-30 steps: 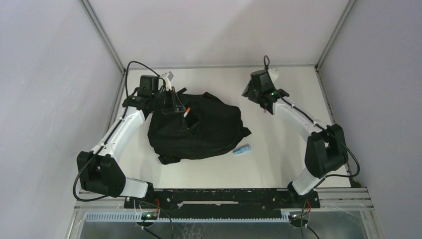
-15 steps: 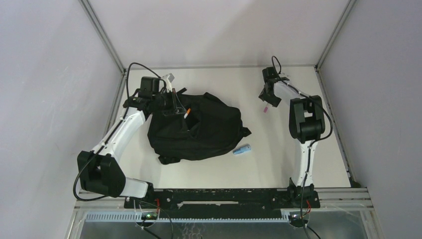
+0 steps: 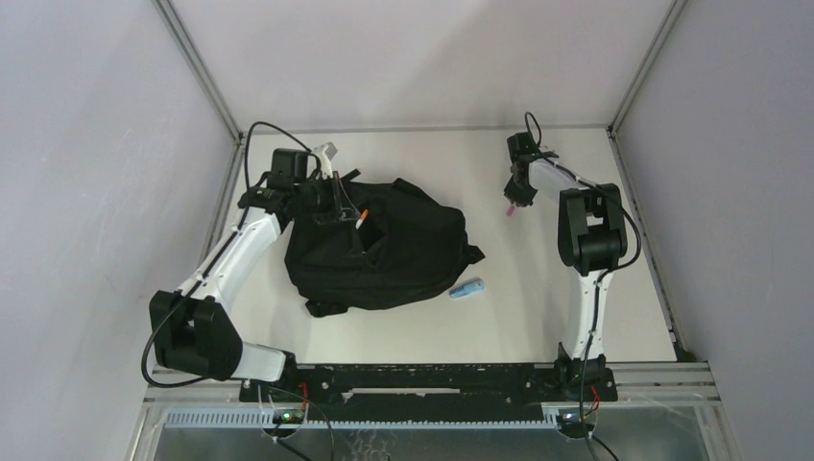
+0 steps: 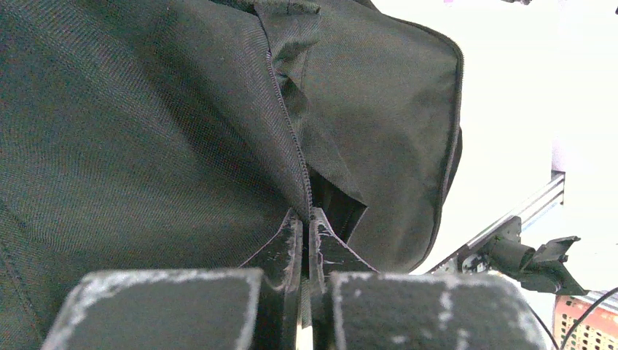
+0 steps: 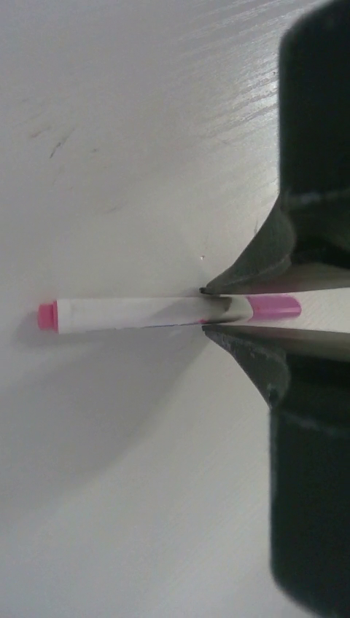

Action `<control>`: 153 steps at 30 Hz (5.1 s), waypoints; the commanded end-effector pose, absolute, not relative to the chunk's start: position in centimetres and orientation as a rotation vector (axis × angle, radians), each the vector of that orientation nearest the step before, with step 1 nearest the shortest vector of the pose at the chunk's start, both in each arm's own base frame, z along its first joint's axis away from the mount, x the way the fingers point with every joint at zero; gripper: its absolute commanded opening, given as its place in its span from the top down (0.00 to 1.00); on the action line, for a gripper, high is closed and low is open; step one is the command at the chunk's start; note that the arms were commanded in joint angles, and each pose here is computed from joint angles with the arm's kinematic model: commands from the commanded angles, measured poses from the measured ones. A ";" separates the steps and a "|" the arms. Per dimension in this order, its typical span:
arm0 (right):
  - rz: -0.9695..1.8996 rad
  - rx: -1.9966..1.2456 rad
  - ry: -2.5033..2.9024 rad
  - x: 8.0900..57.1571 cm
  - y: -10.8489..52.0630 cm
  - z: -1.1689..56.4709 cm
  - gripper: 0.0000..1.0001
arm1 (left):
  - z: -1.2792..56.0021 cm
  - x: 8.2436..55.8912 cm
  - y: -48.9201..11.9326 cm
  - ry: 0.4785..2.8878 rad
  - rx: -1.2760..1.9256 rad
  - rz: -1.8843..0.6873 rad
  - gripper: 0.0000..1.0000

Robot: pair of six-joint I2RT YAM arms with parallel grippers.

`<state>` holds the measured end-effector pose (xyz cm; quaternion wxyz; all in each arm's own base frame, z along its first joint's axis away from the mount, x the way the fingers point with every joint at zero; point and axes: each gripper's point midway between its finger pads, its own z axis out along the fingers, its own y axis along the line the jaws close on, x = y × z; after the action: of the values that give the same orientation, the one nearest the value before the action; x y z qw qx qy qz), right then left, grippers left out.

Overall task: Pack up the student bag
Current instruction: Pick up the stationery from the center of the board, then place the stationery in the student bag, then pick up the stationery from the center of the board.

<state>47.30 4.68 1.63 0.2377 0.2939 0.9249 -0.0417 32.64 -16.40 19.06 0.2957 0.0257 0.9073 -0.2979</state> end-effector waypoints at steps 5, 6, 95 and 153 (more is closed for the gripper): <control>0.013 0.736 2.552 45.1 6.2 2.9 1.00 | 20.7 32.2 -17.3 2.338 0.132 -0.858 1.00; 0.060 0.702 2.552 44.8 6.8 3.4 1.00 | 20.7 32.2 -17.2 2.338 0.131 -0.856 1.00; 0.252 0.800 2.536 24.9 18.0 4.6 0.43 | 21.6 32.6 -17.1 2.292 0.146 -0.833 1.00; 0.075 0.473 2.557 22.9 16.0 6.8 1.00 | 20.5 32.2 -17.7 2.335 0.137 -0.889 1.00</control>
<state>21.46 16.19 2.56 0.2049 0.1716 0.9635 -0.0126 32.31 -16.55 19.12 0.3003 0.0341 0.9030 -0.3052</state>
